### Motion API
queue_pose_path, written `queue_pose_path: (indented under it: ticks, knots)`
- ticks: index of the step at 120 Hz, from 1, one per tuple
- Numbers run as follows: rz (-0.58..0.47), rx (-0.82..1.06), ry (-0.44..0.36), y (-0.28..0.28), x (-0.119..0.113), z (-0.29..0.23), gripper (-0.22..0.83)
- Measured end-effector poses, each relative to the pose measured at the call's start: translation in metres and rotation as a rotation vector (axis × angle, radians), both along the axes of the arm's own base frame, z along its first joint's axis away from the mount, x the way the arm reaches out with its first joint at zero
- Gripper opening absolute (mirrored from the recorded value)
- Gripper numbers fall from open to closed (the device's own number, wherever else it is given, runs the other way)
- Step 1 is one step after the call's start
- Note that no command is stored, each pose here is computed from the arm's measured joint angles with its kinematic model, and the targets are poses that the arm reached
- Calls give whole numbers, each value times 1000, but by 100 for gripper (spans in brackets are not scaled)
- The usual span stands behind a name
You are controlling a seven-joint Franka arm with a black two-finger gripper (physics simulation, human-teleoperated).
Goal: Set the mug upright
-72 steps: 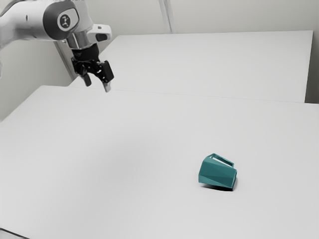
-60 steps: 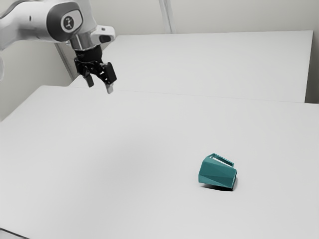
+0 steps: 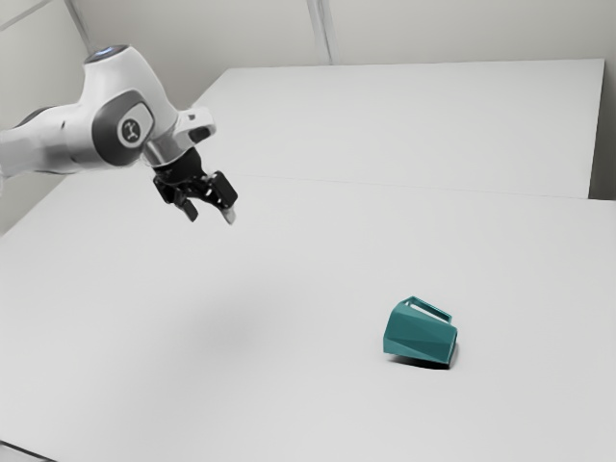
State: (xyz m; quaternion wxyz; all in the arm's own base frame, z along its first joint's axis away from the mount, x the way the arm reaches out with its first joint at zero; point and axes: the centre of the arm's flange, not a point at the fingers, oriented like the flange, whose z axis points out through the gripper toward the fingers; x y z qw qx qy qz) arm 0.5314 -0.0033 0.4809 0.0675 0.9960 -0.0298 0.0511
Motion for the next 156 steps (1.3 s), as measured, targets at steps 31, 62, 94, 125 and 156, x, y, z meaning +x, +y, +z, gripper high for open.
queue_pose_path:
  ticks: [31, 62, 94, 125, 156]
  knots:
    - [42, -127, -46, -49, 13, -46, 62]
    - [73, -233, -38, -111, -11, -94, 62]
    - [107, -253, -65, -145, -6, -130, 62]
    - [117, -296, -82, -173, -13, -135, 61]
    - [38, -288, -37, -186, -35, -152, 60]
